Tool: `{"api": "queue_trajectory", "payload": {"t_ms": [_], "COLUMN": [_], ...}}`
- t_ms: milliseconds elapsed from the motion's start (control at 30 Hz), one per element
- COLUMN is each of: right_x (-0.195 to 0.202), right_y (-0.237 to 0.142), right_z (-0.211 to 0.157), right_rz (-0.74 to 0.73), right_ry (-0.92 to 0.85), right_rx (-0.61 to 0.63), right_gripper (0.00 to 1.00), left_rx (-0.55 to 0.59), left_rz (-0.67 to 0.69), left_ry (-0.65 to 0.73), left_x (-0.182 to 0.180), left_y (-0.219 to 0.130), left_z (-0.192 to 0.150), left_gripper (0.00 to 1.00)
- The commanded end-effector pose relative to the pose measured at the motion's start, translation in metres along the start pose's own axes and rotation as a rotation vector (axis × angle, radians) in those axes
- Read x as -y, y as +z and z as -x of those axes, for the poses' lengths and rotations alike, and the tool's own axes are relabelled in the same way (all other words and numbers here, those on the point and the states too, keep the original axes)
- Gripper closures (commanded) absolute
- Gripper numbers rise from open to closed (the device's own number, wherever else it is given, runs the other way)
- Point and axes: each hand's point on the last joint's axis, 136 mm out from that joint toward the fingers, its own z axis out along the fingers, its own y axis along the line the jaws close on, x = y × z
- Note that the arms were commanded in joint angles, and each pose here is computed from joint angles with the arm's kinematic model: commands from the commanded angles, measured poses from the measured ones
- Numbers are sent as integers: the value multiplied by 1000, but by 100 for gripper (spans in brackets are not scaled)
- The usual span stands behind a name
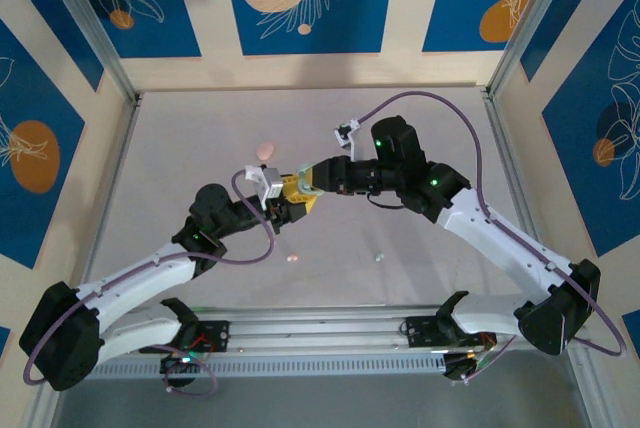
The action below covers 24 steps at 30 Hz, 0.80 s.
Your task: Insert the wireless bluetooth earbuds into the charging case
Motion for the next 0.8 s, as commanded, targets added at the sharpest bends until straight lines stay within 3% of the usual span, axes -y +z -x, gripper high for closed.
{"api": "queue_trajectory", "payload": {"t_ms": [0,200,367,467,533,767], "right_x": [-5,-28,-15,48,106,217], "right_y": [-8,-34,-78,-104,-118,-96], "right_z": [-9,-10,-2,0,-10,-69], "right_rz": [-12,36,-70,-287,-426,-489], "right_ry": [-5,-99,-169,-39,153,547], "right_rx": [-40,-4,172,275,294,69], "right_gripper": [69,61,59,59,58,57], "left_rx": [81,73,64,65,69,76], "left_rz": [-18,-4,20,31,34,32], "left_ry": [42,48,52,53,55,56], "left_x": [6,5,3,2,2,4], "left_y": [0,-2,-5,-7,-8,-10], "left_z": [27,25,23,23,25,30], "left_gripper": [67,67,67,67,67,67]}}
